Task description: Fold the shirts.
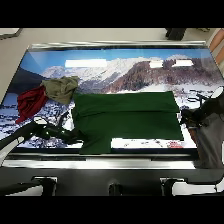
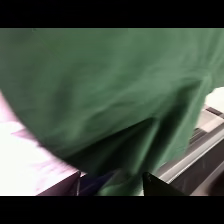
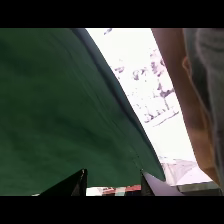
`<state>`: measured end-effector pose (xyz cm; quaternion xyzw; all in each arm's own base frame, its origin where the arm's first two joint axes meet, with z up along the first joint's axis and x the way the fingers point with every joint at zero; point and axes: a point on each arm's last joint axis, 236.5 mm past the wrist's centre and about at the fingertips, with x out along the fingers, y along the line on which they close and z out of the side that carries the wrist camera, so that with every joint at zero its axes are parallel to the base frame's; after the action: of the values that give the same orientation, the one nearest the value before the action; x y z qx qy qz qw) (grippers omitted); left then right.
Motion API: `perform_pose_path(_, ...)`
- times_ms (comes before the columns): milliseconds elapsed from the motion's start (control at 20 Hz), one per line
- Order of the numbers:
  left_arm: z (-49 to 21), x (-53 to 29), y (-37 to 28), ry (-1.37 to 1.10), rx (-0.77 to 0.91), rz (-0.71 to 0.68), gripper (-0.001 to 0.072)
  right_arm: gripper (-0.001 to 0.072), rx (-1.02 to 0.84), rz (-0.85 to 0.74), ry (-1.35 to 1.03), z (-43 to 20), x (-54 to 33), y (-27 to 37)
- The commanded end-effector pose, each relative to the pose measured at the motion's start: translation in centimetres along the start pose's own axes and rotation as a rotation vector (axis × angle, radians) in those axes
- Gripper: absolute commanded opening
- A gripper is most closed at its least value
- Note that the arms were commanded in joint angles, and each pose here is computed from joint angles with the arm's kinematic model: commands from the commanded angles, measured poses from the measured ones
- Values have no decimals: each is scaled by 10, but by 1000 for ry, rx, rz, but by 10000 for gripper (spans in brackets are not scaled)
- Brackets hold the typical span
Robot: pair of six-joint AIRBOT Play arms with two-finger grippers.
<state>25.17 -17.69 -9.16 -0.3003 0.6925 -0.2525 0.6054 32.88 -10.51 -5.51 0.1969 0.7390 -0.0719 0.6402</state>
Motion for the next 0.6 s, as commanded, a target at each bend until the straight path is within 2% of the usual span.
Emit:
perform_pose_path(0,14,16,-5,-81,15,22,463,441,-10,2,1,-2,0,0)
perform_pose_path(50,16,18,-6,-91,17,31,446,441,-11,2,4,-3,1,0)
perform_pose_path(100,15,20,-7,-88,23,33,392,441,-12,2,13,-5,3,0)
perform_pose_path(200,11,22,-9,-76,30,32,30,442,-8,-3,49,-15,14,-3)
perform_pose_path(300,11,22,-9,-74,31,31,34,508,-3,26,90,-27,27,2)
perform_pose_path(400,11,22,-9,-74,34,31,34,509,-1,39,101,-32,36,4)
perform_pose_path(550,10,21,-9,-72,47,32,33,508,-17,-63,108,-33,37,-21)
